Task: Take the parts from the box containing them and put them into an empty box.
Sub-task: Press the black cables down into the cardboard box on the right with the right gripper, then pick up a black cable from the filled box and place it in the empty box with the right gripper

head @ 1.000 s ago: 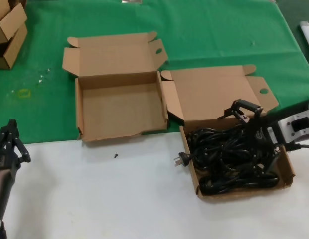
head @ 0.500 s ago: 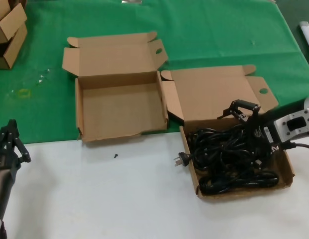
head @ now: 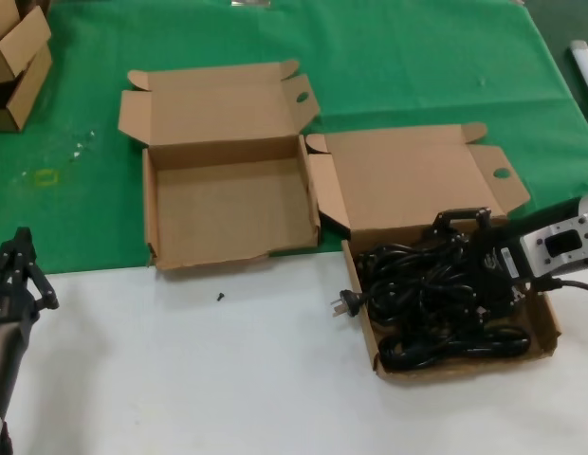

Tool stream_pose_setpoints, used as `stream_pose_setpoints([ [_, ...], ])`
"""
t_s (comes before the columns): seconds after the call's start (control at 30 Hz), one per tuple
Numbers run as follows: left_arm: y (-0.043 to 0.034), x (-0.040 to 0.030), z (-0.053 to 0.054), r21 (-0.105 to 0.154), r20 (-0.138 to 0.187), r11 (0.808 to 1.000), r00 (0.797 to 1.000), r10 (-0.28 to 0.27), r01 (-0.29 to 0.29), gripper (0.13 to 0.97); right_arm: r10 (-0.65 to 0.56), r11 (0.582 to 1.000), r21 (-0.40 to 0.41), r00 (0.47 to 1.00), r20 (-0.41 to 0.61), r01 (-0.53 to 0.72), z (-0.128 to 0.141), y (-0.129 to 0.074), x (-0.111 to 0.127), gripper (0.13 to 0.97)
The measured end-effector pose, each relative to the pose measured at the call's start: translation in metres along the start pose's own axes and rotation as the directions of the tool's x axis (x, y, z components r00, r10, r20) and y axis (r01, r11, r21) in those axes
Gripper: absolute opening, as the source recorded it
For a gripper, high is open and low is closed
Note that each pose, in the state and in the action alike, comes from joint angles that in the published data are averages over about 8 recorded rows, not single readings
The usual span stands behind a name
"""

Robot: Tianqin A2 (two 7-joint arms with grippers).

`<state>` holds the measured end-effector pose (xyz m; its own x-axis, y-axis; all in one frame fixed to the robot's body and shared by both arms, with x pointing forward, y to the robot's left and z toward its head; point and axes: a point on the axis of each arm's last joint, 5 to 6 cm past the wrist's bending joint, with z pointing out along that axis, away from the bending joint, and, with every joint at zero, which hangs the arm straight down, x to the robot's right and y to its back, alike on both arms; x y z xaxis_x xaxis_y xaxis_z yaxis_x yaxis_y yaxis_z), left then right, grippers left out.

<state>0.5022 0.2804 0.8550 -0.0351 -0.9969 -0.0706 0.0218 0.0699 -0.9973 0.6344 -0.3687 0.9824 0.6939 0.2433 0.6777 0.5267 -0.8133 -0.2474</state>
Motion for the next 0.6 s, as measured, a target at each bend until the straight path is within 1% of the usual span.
stream_pose_setpoints([
  [0.13, 0.0, 0.0, 0.0, 0.0, 0.0, 1.0, 1.0, 0.0, 0.0, 0.142, 0.005, 1.0, -0.003, 1.0, -0.002, -0.005, -0.0004, 0.0005, 0.0006, 0.739],
  [0.4, 0.0, 0.0, 0.0, 0.0, 0.0, 1.0, 1.0, 0.0, 0.0, 0.142, 0.011, 1.0, -0.007, 1.0, -0.002, -0.011, -0.0003, 0.002, -0.0001, 0.525],
  [0.43, 0.0, 0.0, 0.0, 0.0, 0.0, 1.0, 1.0, 0.0, 0.0, 0.142, 0.012, 1.0, -0.007, 1.0, -0.001, -0.012, -0.0001, 0.0023, -0.0004, 0.525],
  [0.6, 0.0, 0.0, 0.0, 0.0, 0.0, 1.0, 1.0, 0.0, 0.0, 0.142, 0.014, 1.0, -0.007, 1.0, 0.001, -0.014, 0.001, 0.0036, -0.0015, 0.403],
])
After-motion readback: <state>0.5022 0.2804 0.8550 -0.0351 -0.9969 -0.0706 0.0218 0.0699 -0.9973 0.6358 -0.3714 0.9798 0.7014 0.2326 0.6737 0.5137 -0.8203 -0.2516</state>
